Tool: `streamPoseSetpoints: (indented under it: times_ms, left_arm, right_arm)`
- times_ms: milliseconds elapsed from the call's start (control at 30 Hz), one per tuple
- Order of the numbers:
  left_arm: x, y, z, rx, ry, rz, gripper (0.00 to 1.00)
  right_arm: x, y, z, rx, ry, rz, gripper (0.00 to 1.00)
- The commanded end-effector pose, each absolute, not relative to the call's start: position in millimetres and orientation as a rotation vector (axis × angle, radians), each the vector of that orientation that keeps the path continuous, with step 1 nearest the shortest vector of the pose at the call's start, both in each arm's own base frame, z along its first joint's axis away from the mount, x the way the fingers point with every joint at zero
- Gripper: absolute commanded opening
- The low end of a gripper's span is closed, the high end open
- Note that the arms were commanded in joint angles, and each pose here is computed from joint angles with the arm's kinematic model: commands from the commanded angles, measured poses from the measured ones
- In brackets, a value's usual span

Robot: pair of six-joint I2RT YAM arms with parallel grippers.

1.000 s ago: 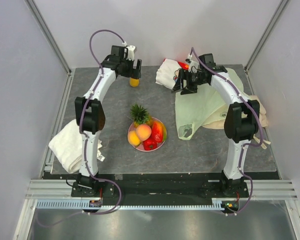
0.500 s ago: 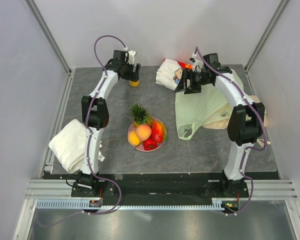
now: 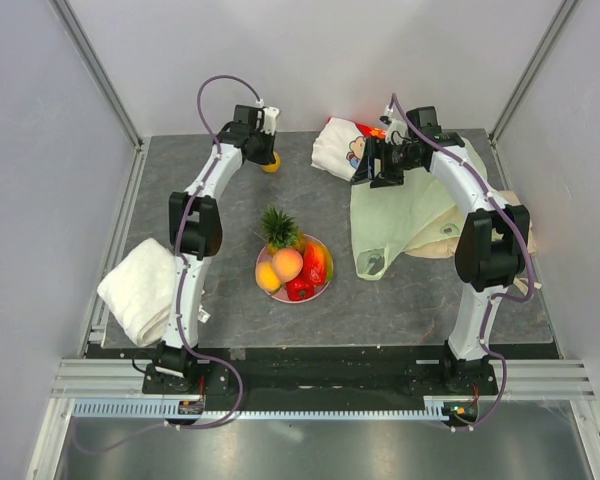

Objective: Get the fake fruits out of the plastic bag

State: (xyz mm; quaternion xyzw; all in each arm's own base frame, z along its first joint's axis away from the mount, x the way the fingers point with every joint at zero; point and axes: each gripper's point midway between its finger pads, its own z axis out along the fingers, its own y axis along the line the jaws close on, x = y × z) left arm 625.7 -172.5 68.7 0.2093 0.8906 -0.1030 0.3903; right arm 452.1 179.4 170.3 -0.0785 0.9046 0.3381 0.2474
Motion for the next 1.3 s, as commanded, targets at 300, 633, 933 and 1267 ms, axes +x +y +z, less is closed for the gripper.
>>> streamPoseSetpoints:
  times_ms: [300, 633, 933, 1267]
  left_arm:
    - [488, -187, 381, 0.643, 1.816, -0.474, 0.02]
    - [247, -237, 324, 1.247, 1.907, -0.771, 0.03]
    - [227, -264, 265, 1.643, 1.887, -0.53, 0.06]
    - [248, -272, 233, 1.702, 1.947, -0.357, 0.11]
  right_arm:
    - [456, 158, 193, -0.258, 2.391, 0.831, 0.81]
    - [445, 151, 205, -0.315, 2.36, 0.765, 0.82]
    - [422, 155, 211, -0.315, 2.355, 0.863, 0.82]
    - [368, 194, 212, -0.253, 2.361, 1.246, 0.98]
